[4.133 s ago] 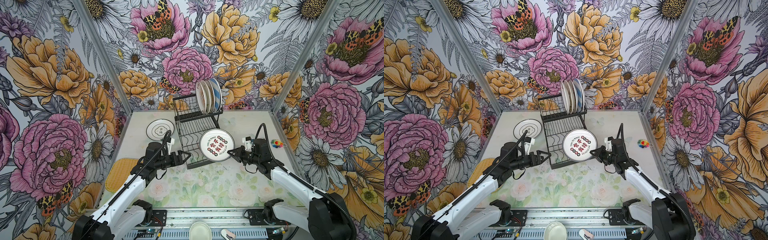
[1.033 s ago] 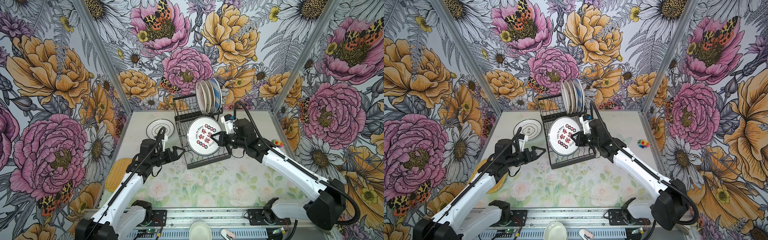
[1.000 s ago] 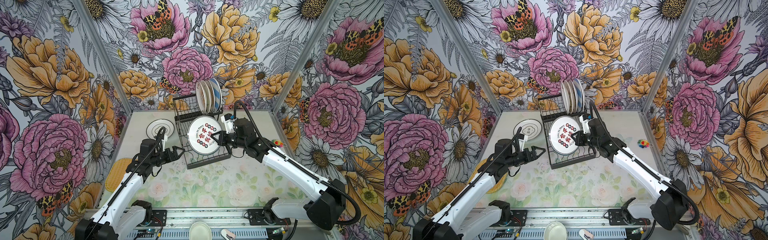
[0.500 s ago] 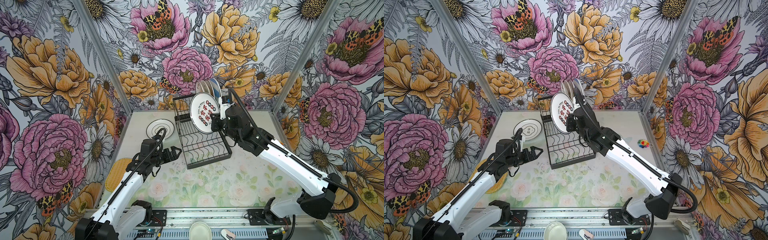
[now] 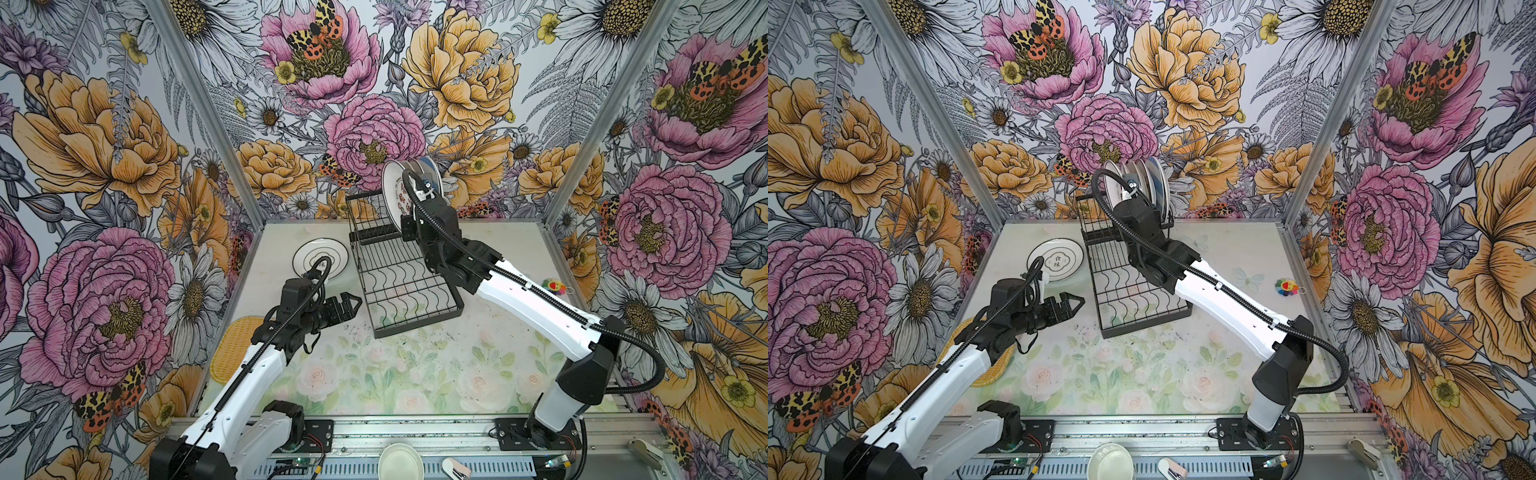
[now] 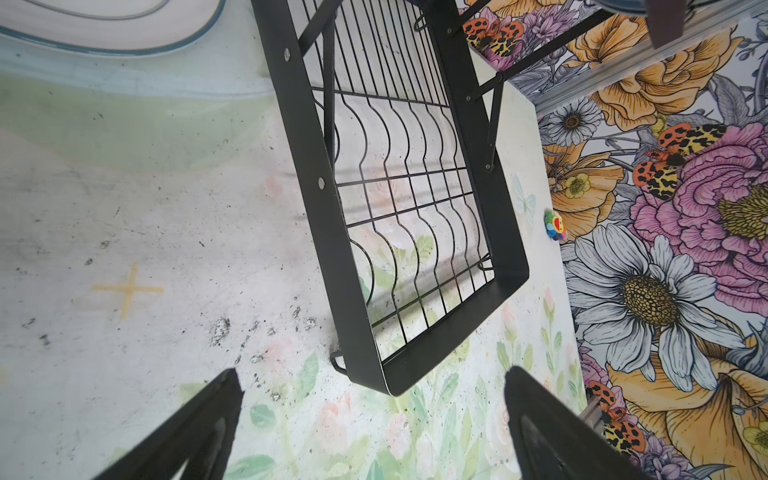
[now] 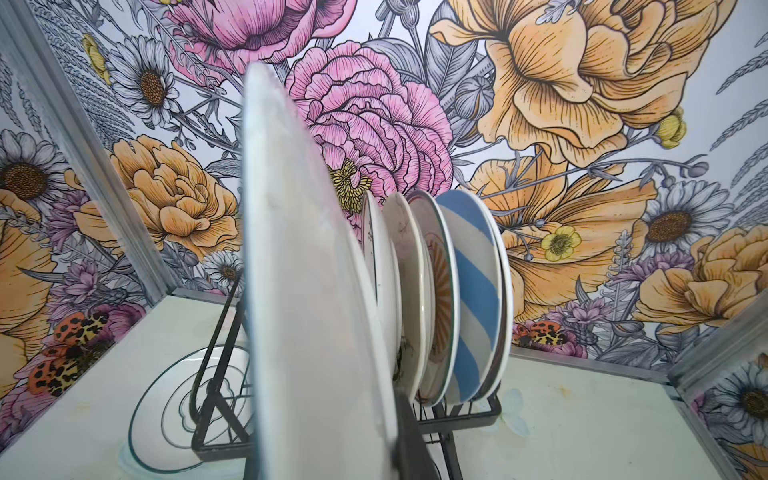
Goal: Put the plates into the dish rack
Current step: 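Carry the red-lettered plate into the rack with the right gripper while the left releases, then lower the red-lettered plate into the rack slot beside the other plates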
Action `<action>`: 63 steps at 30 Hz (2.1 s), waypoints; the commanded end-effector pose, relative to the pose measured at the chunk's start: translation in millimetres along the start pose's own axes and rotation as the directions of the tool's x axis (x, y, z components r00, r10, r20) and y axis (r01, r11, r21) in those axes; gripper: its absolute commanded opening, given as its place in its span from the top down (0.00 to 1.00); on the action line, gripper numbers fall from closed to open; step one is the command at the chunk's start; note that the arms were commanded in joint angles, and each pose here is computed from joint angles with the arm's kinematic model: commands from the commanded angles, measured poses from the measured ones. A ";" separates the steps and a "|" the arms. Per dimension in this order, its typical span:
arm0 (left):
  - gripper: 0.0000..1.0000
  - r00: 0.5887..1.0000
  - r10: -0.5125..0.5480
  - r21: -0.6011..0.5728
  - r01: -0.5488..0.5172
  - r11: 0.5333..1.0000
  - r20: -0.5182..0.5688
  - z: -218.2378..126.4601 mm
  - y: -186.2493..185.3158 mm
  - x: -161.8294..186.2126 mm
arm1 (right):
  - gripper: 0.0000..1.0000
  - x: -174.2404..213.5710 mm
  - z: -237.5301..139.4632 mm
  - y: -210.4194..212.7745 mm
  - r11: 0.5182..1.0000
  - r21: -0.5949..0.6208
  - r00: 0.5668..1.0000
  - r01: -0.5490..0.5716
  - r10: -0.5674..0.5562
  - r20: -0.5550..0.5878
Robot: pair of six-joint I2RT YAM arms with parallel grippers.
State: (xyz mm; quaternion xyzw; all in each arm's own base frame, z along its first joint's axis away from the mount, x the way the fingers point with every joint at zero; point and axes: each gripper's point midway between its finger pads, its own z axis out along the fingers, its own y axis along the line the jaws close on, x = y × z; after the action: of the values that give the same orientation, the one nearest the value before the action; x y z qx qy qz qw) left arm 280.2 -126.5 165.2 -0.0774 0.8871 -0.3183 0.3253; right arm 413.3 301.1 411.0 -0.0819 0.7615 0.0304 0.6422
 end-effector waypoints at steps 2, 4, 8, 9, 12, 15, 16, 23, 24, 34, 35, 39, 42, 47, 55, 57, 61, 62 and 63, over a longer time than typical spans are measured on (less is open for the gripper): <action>0.01 0.999 0.023 -0.017 -0.023 1.000 0.026 -5.1 3.4 -4.0 | 1.00 -38.9 8.2 -6.7 0.996 0.088 0.992 -0.020 0.009 0.125; 0.01 0.999 0.022 -0.018 -0.022 1.000 0.025 -5.5 3.6 -3.8 | 1.00 -38.1 15.5 -2.0 0.995 0.100 0.991 -0.002 -0.011 0.132; 0.01 0.999 0.022 -0.018 -0.022 1.000 0.026 -5.8 3.6 -3.9 | 1.00 -37.2 27.8 2.2 0.992 0.124 0.988 0.021 -0.039 0.148; 0.01 0.999 0.023 -0.016 -0.023 1.000 0.026 -5.9 3.2 -3.4 | 1.00 -37.1 30.5 3.2 0.991 0.130 0.987 0.025 -0.045 0.153; 0.01 0.999 0.021 -0.017 -0.021 1.000 0.024 -5.8 3.4 -3.0 | 1.00 -35.7 39.6 4.7 0.988 0.152 0.985 0.040 -0.064 0.162; 0.01 0.999 0.022 -0.018 -0.022 1.000 0.027 -6.1 3.8 -3.6 | 1.00 -33.9 48.0 6.0 0.985 0.165 0.983 0.043 -0.071 0.169; 0.01 0.999 0.022 -0.019 -0.022 1.000 0.026 -5.9 3.9 -3.6 | 1.00 -33.5 51.0 5.3 0.985 0.169 0.983 0.042 -0.071 0.168; 0.01 0.999 0.021 -0.023 -0.021 1.000 0.031 -7.4 4.7 -3.4 | 1.00 -26.4 68.6 4.2 0.981 0.190 0.985 0.040 -0.071 0.158; 0.01 0.999 0.021 -0.023 -0.021 1.000 0.032 -7.7 4.4 -3.7 | 1.00 -24.9 70.5 5.1 0.981 0.190 0.985 0.039 -0.070 0.156; 0.01 0.999 0.022 -0.024 -0.021 0.999 0.029 -7.3 4.7 -3.3 | 1.00 -6.9 96.3 -1.5 0.976 0.213 0.990 0.049 -0.076 0.119; 0.01 0.999 0.021 -0.025 -0.020 0.999 0.027 -6.8 5.1 -2.9 | 1.00 -5.2 98.0 -2.2 0.975 0.217 0.990 0.051 -0.077 0.116; 0.01 0.999 0.021 -0.023 -0.020 1.000 0.024 -6.6 4.7 -2.6 | 1.00 2.3 104.2 -4.9 0.973 0.222 0.992 0.054 -0.078 0.100; 0.01 0.999 0.020 -0.025 -0.020 0.999 0.025 -6.4 5.1 -3.1 | 1.00 7.0 107.2 -4.7 0.974 0.219 0.993 0.055 -0.076 0.091; 0.01 1.000 0.021 -0.027 -0.020 0.999 0.022 -5.7 5.6 -2.9 | 1.00 15.7 111.7 -1.6 0.976 0.208 0.994 0.061 -0.077 0.073; 0.01 1.000 0.019 -0.028 -0.019 0.999 0.021 -5.3 6.2 -2.9 | 1.00 29.0 117.9 1.4 0.976 0.204 0.995 0.078 -0.089 0.042; 0.01 1.000 0.021 -0.026 -0.020 0.999 0.023 -5.9 5.8 -3.3 | 1.00 33.0 119.9 1.8 0.976 0.202 0.996 0.079 -0.088 0.033; 0.01 0.999 0.023 -0.024 -0.023 0.999 0.026 -6.6 5.1 -3.6 | 1.00 39.8 123.3 3.3 0.978 0.192 0.996 0.078 -0.083 0.018; 0.01 0.999 0.022 -0.024 -0.022 0.999 0.026 -6.6 5.1 -3.7 | 1.00 41.0 124.0 3.1 0.979 0.189 0.997 0.076 -0.080 0.015; 0.01 0.999 0.022 -0.026 -0.021 0.999 0.027 -6.7 5.5 -4.0 | 1.00 42.6 124.9 3.3 0.979 0.187 0.997 0.076 -0.080 0.012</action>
State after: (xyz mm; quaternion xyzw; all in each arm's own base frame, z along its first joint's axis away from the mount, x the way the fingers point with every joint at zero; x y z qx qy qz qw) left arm 276.9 -123.6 166.5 -0.0806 0.8874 -0.3159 0.3259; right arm 522.1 319.5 334.0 -0.0727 0.7594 -0.0869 0.6407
